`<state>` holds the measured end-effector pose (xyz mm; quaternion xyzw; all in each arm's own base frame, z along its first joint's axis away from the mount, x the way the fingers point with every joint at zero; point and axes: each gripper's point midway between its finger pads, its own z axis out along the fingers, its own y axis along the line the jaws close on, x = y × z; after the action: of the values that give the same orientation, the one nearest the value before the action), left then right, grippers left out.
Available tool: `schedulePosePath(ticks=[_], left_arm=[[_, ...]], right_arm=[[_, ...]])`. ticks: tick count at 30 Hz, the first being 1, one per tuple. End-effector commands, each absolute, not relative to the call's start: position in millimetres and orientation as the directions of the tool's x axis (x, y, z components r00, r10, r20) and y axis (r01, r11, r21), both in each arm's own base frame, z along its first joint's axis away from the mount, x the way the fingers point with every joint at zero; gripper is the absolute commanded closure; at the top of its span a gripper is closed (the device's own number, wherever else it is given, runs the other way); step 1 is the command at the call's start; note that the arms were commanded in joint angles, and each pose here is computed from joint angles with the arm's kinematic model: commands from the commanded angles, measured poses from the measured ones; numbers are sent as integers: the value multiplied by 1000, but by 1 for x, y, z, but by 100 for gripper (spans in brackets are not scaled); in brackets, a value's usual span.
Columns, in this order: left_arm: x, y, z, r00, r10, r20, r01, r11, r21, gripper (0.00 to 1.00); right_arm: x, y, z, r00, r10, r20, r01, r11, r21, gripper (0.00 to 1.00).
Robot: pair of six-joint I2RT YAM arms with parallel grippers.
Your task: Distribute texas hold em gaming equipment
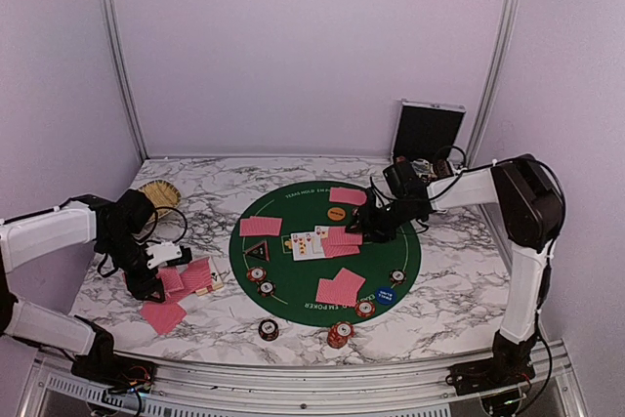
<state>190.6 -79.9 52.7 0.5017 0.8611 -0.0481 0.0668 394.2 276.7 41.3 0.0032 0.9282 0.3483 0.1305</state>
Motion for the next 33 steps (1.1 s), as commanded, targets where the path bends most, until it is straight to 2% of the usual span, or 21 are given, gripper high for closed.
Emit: schedulePosePath(ticks=[1, 7, 8, 10, 11, 18, 20, 21, 26, 30, 33], left_arm=[[202, -66, 35, -463, 875, -141, 879, 474, 54, 38], [201, -52, 14, -477, 873, -102, 874, 483, 47, 32], [201, -51, 11, -481, 872, -96, 873, 486, 45, 27], [201, -51, 9, -485, 870, -92, 871, 490, 35, 3], [201, -52, 8, -488, 868, -95, 870, 492, 28, 1], [211, -66, 35, -512, 840, -181, 852, 523, 16, 1], [220, -72, 52, -520, 825, -221, 844, 536, 17, 1], [225, -76, 60, -522, 819, -240, 841, 541, 18, 1], [259, -90, 101, -560, 750, -351, 792, 610, 38, 1], [292, -97, 125, -595, 684, -422, 736, 675, 57, 1], [326, -99, 142, -605, 609, -513, 665, 741, 95, 1]], right_arm=[[402, 269, 82, -941, 107, -322, -127, 770, 625, 41], [397, 267, 112, -926, 109, -363, -157, 761, 629, 29], [396, 266, 115, -924, 108, -367, -160, 762, 627, 27], [393, 263, 120, -920, 108, -377, -165, 766, 621, 23], [391, 262, 123, -918, 109, -382, -166, 767, 619, 22], [386, 253, 141, -902, 111, -418, -180, 783, 596, 13], [386, 251, 150, -893, 114, -436, -188, 785, 590, 3], [386, 249, 152, -888, 115, -445, -190, 790, 583, 1], [393, 225, 166, -831, 122, -542, -187, 857, 480, 1], [404, 178, 174, -750, 200, -631, -97, 910, 404, 1], [410, 128, 177, -662, 275, -697, 37, 941, 336, 1]])
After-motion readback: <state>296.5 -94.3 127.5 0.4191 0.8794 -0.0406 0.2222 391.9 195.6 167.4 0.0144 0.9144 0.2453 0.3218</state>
